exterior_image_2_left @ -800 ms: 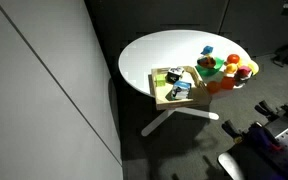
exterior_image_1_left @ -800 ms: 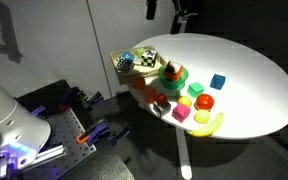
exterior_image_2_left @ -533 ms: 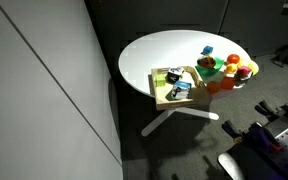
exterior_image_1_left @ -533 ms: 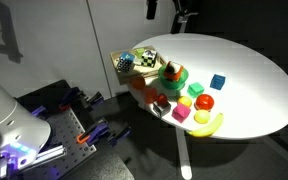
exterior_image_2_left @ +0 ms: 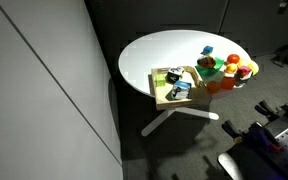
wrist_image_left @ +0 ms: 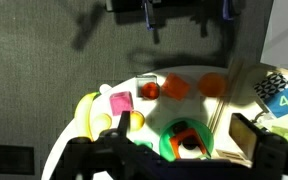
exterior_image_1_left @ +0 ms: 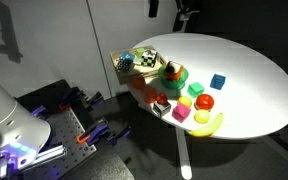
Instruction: Put the dark green block on the tray
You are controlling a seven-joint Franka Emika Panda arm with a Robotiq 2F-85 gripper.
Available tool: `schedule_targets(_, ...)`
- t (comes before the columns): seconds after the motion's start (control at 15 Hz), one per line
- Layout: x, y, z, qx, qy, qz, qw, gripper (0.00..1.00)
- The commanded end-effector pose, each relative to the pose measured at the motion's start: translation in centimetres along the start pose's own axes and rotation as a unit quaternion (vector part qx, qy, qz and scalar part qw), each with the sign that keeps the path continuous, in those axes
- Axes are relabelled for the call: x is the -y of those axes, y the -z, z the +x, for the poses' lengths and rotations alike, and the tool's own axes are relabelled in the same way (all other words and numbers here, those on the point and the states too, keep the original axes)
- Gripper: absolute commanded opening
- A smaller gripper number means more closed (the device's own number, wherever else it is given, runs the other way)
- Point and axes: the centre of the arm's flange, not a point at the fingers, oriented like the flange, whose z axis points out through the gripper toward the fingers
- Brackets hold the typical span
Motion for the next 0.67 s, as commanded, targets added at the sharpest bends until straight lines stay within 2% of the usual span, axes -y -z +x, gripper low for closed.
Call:
schedule_targets(0.0, 0.6, 0.7, 1.0, -0.028, -0.006, 0.012, 0.9995, 1.0)
schedule_targets(0.27, 1.7, 1.2, 2.3, -0.051, -0.01, 0.018, 0.9985, 1.0)
schedule_targets(0.6, 2.6, 1.1, 4.8, -0.082, -0.023, 0.009, 0.9964, 1.0)
